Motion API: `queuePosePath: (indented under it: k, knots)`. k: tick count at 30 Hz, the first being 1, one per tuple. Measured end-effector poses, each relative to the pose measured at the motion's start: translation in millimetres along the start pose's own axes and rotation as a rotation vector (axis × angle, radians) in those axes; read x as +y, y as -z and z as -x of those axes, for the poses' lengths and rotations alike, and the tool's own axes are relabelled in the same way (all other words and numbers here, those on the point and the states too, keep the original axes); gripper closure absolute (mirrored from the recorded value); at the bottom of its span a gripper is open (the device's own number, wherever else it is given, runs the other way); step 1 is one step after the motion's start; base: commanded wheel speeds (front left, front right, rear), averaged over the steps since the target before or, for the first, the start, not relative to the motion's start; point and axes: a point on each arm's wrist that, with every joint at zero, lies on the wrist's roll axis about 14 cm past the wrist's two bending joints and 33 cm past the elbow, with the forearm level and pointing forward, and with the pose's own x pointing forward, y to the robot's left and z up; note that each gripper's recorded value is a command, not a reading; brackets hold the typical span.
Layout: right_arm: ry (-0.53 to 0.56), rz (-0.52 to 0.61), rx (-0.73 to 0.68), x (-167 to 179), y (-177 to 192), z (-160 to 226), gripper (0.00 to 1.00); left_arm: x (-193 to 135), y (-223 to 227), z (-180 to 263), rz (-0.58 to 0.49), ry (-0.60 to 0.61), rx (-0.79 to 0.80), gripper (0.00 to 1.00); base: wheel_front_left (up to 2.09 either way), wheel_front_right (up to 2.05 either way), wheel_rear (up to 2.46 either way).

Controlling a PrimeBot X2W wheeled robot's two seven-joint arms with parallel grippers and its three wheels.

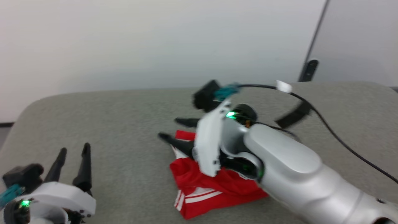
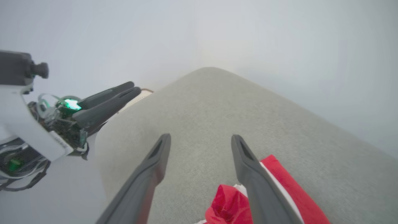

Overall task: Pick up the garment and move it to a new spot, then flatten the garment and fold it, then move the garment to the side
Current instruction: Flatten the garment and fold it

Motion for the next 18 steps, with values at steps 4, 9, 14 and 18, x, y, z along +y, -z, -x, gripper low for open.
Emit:
queuePosePath:
  k: [4, 9, 14, 18]
  knots:
    - [0.082, 0.010, -0.140, -29.3, 0.0, 32.1, 0.00, -10.1, 6.1, -0.6, 0.007, 0.009, -0.001, 0.00, 0.00, 0.00, 0.00]
    - [0.234, 0.083, -0.304, -73.0, 6.4, 82.4, 0.00, -22.9, 14.1, -0.3, -0.017, 0.038, -0.005, 0.00, 0.00, 0.00, 0.00]
    - [0.417, 0.020, -0.421, -113.5, 34.8, 135.8, 0.00, -32.3, 25.0, 4.0, -0.042, 0.064, -0.005, 0.00, 0.00, 0.00, 0.00]
    - [0.548, 0.040, -0.452, -135.2, 48.4, 173.4, 0.00, -38.7, 28.4, 6.4, -0.101, 0.086, -0.025, 0.00, 0.00, 0.00, 0.00]
